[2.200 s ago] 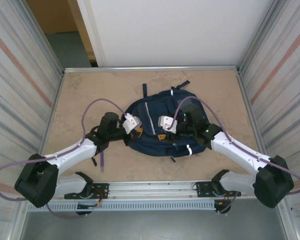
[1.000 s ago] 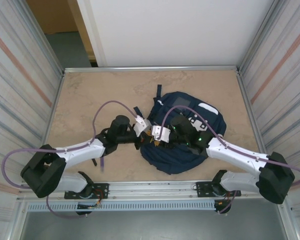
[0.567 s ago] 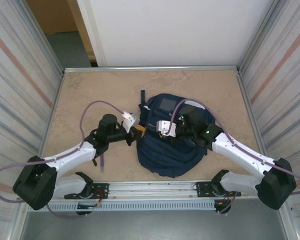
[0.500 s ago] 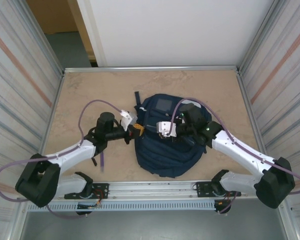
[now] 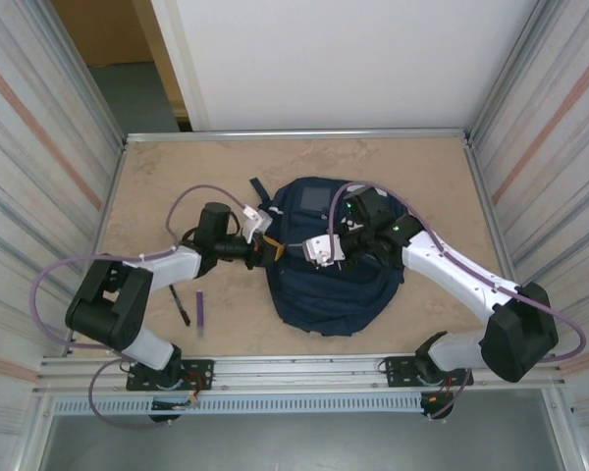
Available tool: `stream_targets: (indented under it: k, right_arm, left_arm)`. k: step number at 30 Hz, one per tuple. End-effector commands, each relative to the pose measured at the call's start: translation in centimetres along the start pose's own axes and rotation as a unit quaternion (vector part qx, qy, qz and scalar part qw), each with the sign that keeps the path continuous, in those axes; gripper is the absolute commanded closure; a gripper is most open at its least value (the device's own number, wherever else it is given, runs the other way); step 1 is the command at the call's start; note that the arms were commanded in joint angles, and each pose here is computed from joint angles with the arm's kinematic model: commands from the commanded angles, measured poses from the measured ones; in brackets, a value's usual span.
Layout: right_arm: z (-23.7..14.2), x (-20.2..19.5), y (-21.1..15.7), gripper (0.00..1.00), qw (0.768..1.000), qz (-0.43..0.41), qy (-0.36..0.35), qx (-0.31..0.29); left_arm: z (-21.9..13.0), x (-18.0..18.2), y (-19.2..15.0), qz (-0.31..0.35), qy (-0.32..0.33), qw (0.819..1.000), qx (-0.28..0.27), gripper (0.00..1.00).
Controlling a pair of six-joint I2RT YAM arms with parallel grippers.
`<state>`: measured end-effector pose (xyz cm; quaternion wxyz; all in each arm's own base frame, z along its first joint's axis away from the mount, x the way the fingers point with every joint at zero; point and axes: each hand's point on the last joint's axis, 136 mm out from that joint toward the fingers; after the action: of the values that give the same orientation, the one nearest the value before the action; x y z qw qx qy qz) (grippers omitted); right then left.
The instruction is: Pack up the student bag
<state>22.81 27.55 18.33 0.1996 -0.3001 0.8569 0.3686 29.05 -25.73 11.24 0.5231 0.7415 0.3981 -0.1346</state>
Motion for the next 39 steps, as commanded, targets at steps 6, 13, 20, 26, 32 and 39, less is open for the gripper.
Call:
stream_targets:
  k: [6,13,20,26,32,39]
  right_arm:
    - [-0.3,-1.4,-0.2,0.98,0.994,0.092,-0.048,-0.016]
    - [-0.6,-1.9,-0.1,0.99,0.987,0.13,-0.092,-0.029]
    - [-0.8,-1.0,1.0,1.0,0.988,0.132,-0.067,-0.044]
    - [-0.8,-0.6,1.0,1.0,0.989,0.132,-0.058,-0.038]
    - [-1.0,-0.7,1.1,1.0,0.989,0.13,-0.057,-0.032]
    - [-1.1,-0.6,1.1,1.0,0.988,0.139,-0.054,-0.029]
  left_arm:
    - [-6.8,3.9,3.5,-0.112,0.208,0.969,-0.079,0.61]
    - [-11.1,2.6,-3.2,-0.399,0.289,0.87,-0.018,0.46]
    - [-15.8,3.5,-12.9,-0.485,0.429,0.761,0.027,0.45]
    - [-19.4,4.2,-13.9,-0.473,0.515,0.715,0.008,0.39]
    - [-17.6,7.4,-15.4,-0.498,0.493,0.714,-0.003,0.42]
    - [-15.2,9.1,-15.8,-0.496,0.466,0.732,0.021,0.51]
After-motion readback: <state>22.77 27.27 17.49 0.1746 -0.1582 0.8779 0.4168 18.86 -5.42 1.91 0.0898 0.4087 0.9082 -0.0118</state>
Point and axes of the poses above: each hand's point on the last joint's axis, 136 mm out from that joint toward the fingers, its own z axis out along the fingers, its own x axis along the line the jaws close on, y = z × x, and after that the axes turned 13 degrees about -z, right-handed
